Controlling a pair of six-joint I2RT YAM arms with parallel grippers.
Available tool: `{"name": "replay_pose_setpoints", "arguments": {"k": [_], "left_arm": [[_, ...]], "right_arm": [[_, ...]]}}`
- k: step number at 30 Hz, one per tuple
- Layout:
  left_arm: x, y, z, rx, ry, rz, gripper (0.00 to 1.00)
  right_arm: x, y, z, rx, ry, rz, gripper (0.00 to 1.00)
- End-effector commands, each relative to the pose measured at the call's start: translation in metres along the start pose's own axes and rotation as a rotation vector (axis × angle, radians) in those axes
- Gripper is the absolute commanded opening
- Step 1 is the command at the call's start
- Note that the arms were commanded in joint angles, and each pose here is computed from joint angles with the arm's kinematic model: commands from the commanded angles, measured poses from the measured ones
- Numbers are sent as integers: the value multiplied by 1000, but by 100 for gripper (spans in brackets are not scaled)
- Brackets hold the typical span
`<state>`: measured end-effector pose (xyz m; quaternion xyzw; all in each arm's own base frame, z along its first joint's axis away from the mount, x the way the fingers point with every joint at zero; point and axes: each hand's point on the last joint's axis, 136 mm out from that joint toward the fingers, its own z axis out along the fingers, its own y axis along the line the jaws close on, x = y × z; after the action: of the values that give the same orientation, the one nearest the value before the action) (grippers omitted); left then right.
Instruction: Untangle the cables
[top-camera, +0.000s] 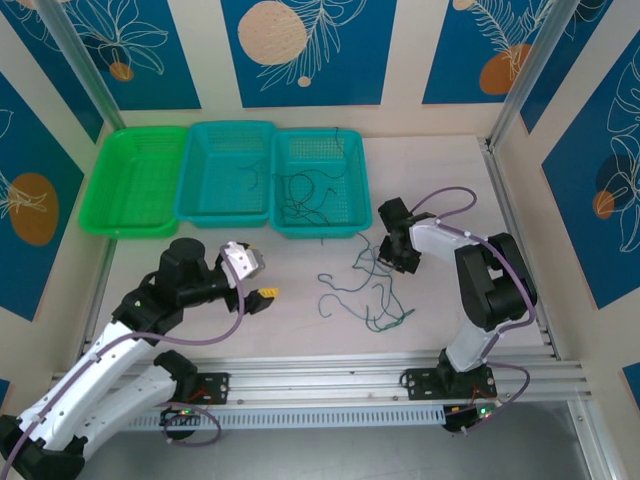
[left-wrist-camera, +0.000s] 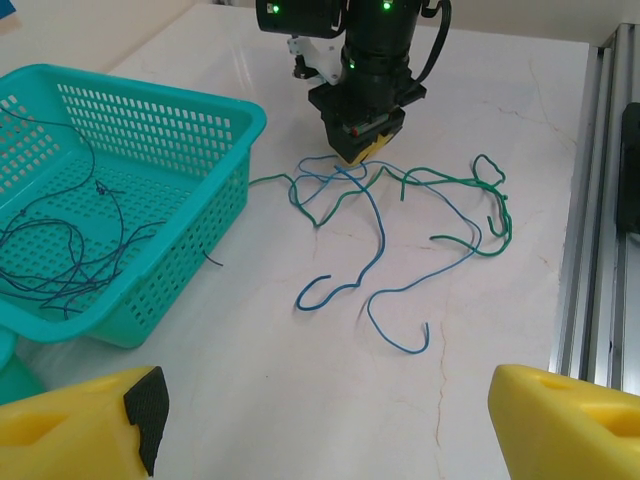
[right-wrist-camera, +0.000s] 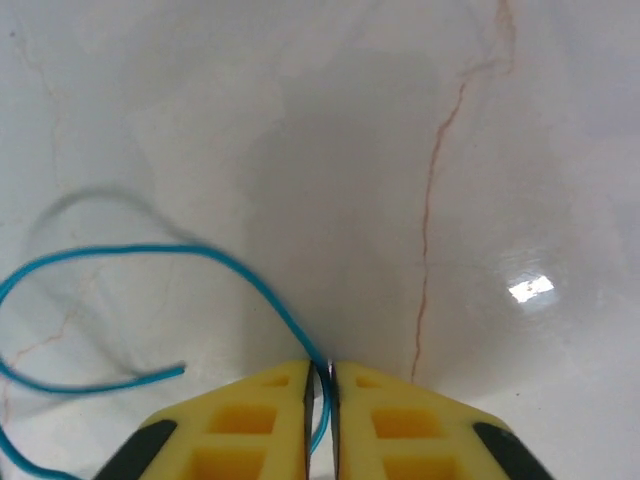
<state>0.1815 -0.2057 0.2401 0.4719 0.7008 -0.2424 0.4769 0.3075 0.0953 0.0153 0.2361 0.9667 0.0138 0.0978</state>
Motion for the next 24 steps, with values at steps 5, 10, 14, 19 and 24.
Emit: {"name": "replay_pose_setpoints", "arguments": {"k": [5, 10, 14, 19, 24], "left_arm": [[-2, 2, -2, -23, -24, 32, 84], [-6, 7, -6, -68, -48, 41, 84], [-10, 12, -11, -113, -77, 53, 84], [-17, 13, -17, -136, -127, 64, 84], [-23, 7, -20, -108, -182, 67, 85]], "right_arm": [[-13, -7, -17, -58, -51, 30, 0], [-46, -21, -92, -119, -279, 83, 0], [-66, -34, -163, -197, -470, 129, 0], [-82, -9, -242, -371, -621, 46, 0], [-97, 19, -313, -492, -724, -17, 0]]}}
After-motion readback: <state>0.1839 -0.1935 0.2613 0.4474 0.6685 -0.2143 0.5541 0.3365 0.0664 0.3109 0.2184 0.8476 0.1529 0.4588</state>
